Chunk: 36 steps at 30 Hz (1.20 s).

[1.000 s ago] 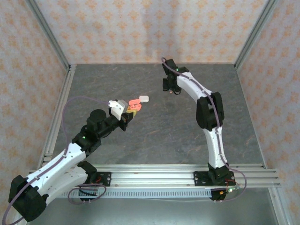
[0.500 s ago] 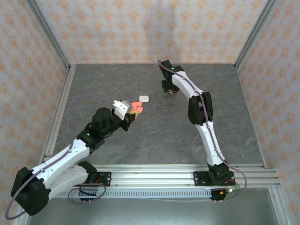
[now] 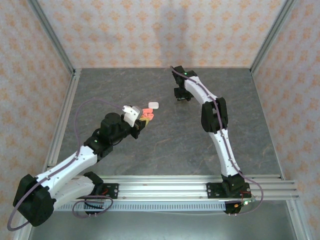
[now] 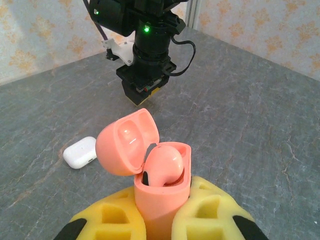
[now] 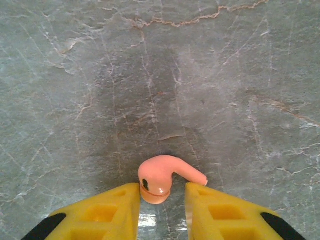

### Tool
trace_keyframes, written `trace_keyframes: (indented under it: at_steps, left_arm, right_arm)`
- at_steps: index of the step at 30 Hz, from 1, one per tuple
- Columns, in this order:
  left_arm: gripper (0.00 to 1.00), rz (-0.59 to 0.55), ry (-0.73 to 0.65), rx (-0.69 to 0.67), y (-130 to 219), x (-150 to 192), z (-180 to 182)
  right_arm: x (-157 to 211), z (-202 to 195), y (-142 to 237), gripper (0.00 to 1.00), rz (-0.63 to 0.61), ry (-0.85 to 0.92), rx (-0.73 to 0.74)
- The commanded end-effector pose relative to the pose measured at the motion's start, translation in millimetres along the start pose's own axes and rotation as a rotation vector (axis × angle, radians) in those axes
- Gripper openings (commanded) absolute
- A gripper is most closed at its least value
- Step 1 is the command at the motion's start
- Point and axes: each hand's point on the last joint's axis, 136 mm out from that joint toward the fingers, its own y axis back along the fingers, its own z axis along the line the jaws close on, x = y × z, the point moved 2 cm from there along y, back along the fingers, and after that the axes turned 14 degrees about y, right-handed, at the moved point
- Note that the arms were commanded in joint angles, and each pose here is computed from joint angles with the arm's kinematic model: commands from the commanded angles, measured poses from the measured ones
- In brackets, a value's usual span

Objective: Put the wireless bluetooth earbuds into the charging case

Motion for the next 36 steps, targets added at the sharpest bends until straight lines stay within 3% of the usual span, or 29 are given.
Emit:
trace_keyframes:
  at_steps: [1, 10, 19, 28, 36]
  left_arm:
    - [0.00, -0.035, -0.018, 0.019, 10, -14, -6]
    - [0.00, -0.058, -0.010, 0.010, 22, -13, -5]
    - [0.00, -0.078, -0.003, 0.014, 30, -12, -6]
    - [0.00, -0.081, -0.012, 0.029, 29, -9, -8]
    - [0.00, -0.070, -0.010, 0.054, 29, -5, -11]
  right_arm:
    - [9, 1, -1, 0.28, 0.038, 0.004, -0.020]
    - [8, 4, 14, 0.17, 0.015, -0.012, -0.058]
    - [24, 6, 46, 0.14, 0.005, -0.066, -0.099]
    - [92, 29, 76, 0.15, 0.040, -0.174, -0.180]
    - [163, 71, 66, 0.15, 0.158, -0.212, -0.212]
